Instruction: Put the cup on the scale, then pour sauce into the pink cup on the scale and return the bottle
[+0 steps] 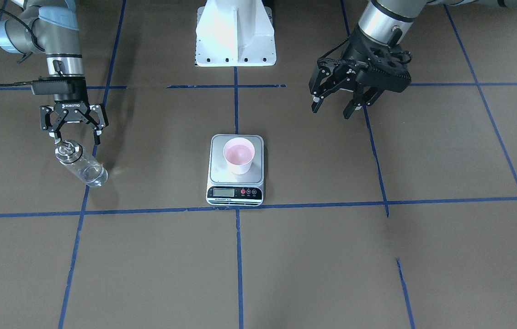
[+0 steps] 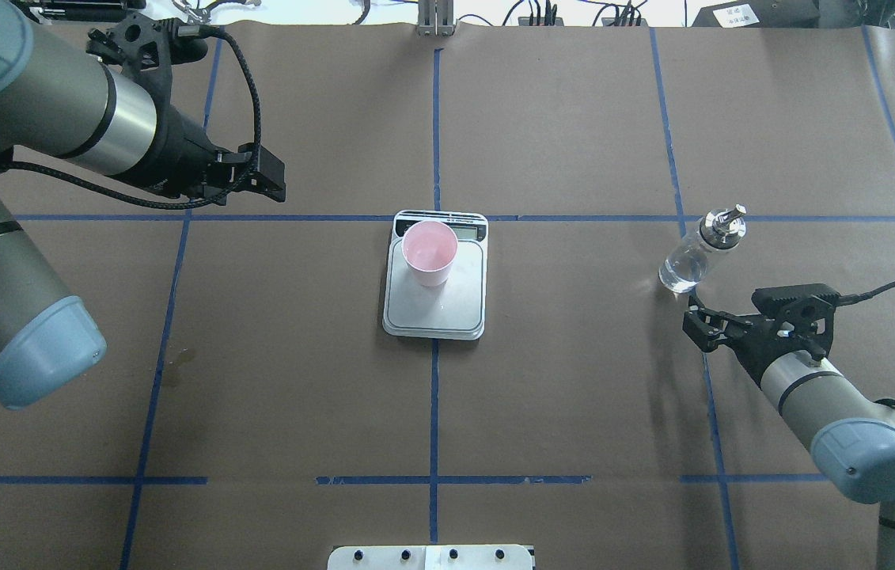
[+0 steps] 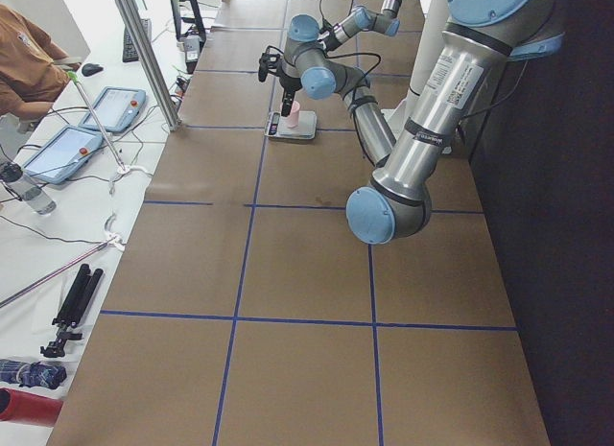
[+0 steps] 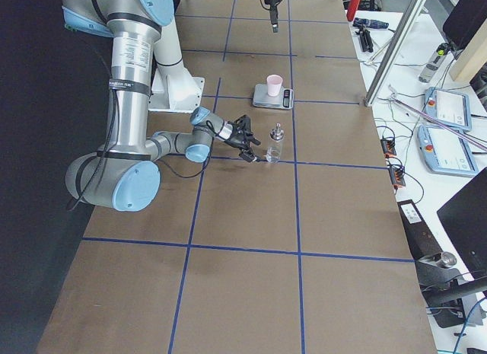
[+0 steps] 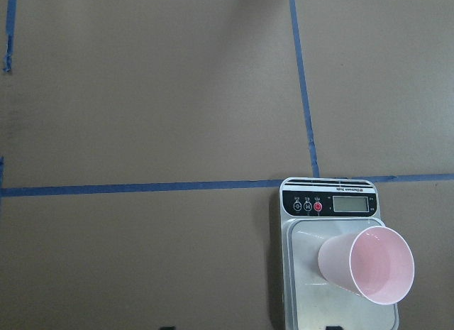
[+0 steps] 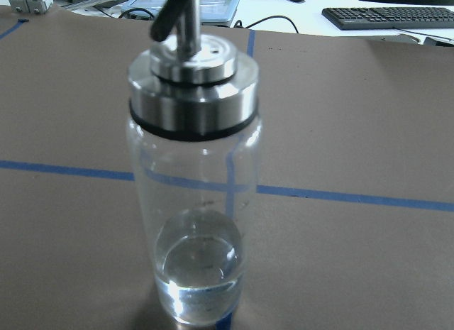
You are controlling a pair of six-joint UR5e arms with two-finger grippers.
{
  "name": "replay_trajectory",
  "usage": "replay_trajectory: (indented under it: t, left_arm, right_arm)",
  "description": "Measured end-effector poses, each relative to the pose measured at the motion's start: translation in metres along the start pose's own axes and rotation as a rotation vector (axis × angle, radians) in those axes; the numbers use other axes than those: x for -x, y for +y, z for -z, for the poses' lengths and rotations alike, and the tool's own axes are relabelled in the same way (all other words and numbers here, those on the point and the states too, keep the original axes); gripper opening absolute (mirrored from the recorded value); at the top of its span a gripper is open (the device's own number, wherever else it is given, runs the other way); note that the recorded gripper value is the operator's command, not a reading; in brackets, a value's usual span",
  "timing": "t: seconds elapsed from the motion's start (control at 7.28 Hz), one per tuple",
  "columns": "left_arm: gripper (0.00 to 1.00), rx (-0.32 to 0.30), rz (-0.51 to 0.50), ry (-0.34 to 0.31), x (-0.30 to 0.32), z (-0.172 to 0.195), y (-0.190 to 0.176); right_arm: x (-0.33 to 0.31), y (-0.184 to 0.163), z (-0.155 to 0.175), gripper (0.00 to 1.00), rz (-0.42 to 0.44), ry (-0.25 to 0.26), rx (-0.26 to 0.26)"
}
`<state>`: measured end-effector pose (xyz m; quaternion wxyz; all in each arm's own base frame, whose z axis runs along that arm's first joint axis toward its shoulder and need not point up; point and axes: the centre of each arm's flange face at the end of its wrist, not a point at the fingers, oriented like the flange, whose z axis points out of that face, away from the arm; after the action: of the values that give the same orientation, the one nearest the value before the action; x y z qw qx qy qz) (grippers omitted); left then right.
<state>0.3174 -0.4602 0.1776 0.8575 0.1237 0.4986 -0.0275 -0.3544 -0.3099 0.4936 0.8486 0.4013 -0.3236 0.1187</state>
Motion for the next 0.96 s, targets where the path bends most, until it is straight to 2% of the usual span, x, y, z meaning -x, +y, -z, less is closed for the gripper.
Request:
replay_trajectory:
  t: [0.41,0.69,0.96]
  left_arm:
    - [0.76,-0.002,-0.01,-0.003,0.002,0.0,0.0]
    - [0.76,-0.008,-0.05,-0.001,0.005,0.004,-0.001]
    - [0.77,-0.027,-0.151,-0.017,0.021,0.014,-0.015]
  right_arm:
    - [-0.033,-0.003,0.022,1.0,-0.006,-0.032,0.076]
    - [-0.082,-0.032,0.014,1.0,-0.048,-0.037,0.209]
    - [-0.149,-0.076,0.003,1.0,0.012,-0.032,0.295]
